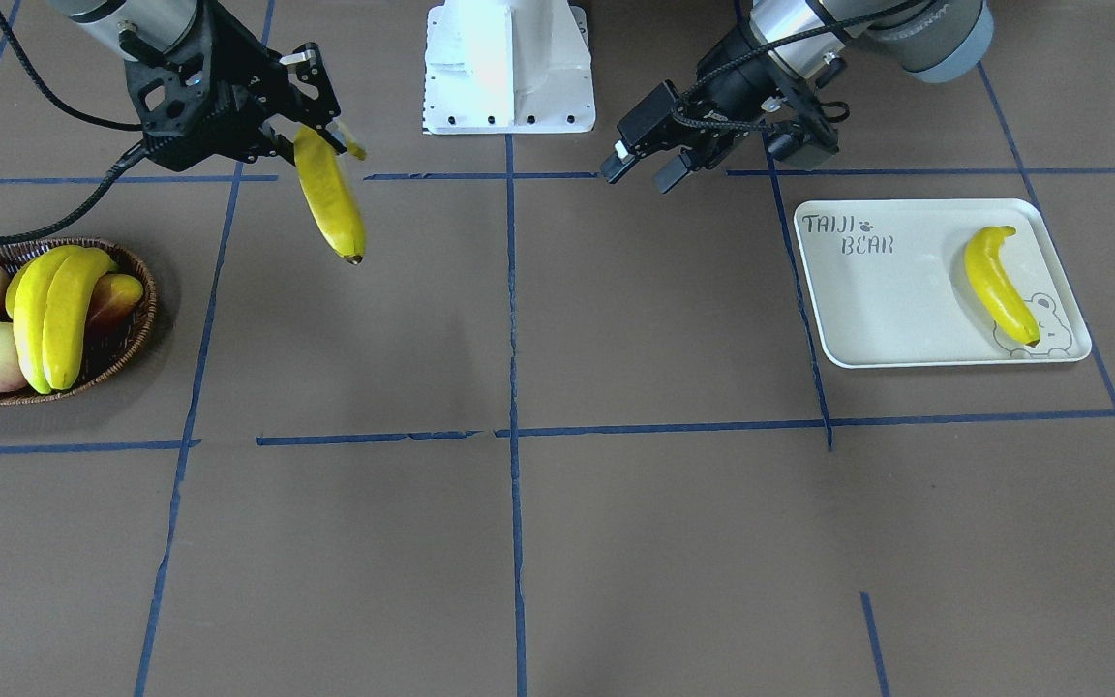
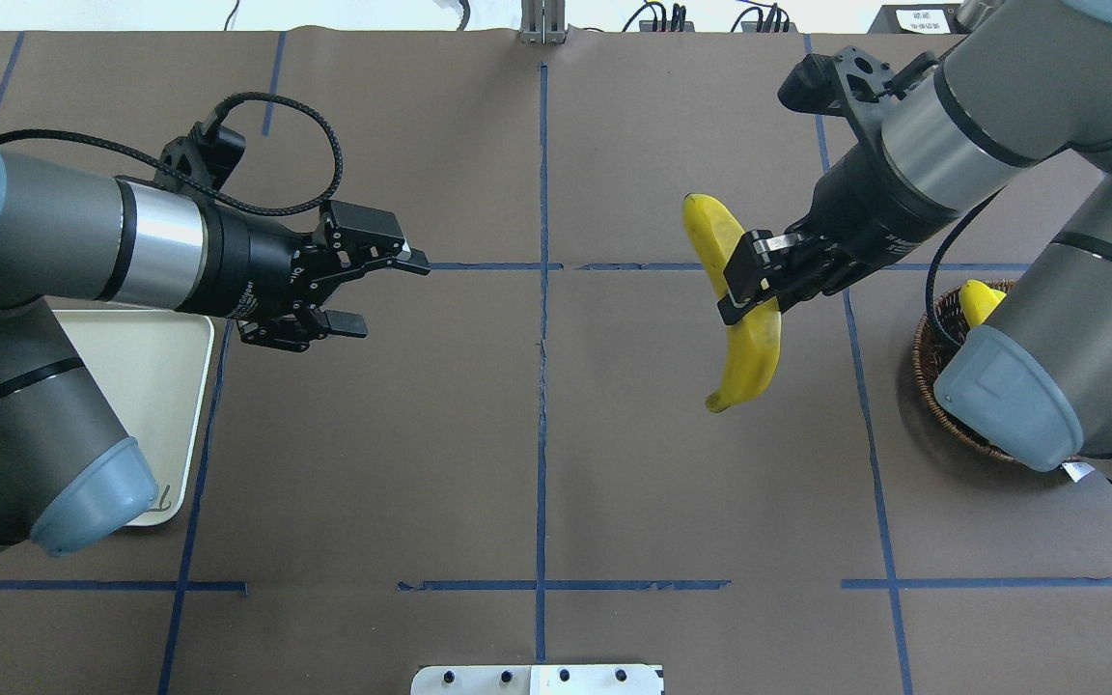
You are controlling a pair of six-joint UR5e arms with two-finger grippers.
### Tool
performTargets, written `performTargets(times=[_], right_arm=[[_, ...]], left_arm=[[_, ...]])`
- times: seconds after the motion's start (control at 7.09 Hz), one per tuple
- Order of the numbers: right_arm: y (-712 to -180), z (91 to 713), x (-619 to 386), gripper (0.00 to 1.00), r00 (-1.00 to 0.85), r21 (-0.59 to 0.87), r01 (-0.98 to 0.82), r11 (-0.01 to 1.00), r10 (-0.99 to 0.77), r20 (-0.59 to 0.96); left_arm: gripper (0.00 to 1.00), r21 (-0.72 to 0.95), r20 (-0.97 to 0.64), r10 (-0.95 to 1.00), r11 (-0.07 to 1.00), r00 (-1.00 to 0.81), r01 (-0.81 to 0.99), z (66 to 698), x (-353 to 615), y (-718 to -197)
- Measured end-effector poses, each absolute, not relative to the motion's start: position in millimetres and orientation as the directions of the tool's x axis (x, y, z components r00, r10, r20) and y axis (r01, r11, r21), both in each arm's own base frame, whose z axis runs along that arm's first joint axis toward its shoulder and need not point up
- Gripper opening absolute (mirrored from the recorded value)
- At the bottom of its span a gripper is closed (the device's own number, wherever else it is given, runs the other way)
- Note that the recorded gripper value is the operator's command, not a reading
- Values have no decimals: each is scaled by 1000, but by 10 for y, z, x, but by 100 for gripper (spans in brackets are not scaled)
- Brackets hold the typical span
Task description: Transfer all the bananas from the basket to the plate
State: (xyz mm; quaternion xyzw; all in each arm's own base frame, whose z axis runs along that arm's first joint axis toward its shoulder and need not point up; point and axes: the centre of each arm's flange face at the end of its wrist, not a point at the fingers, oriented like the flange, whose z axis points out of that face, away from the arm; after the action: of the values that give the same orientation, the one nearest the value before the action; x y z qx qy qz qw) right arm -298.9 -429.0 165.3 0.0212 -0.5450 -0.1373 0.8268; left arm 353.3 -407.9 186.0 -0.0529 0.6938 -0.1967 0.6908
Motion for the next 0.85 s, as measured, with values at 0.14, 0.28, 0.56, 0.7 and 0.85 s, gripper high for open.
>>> performTargets(times=[0.14,0.28,0.56,0.7,0.85], right_arm=[[-4241,1551,-3061,2,355,199,213,956,-266,896],[-4182,1449,-3150,2,341,217,226,950,-285,896],[-4018,1289,-3386,1,300,267,238,934,-332,894],[-3938,1248,-3514,2,284,284,221,933,-340,896],[-3887,1223,-3601,2,269,293,207,934,-342,900]], left_arm=[[100,-362,-932,-349,915,-101,177,1722,3632,-4058],[100,-373,-925,-351,912,-147,169,1549,3763,-4005],[100,-382,-915,-343,906,-211,185,1309,3984,-3868],[100,-382,-913,-338,905,-228,188,1240,4026,-3838],[100,-386,-910,-340,903,-238,189,1198,4045,-3829]])
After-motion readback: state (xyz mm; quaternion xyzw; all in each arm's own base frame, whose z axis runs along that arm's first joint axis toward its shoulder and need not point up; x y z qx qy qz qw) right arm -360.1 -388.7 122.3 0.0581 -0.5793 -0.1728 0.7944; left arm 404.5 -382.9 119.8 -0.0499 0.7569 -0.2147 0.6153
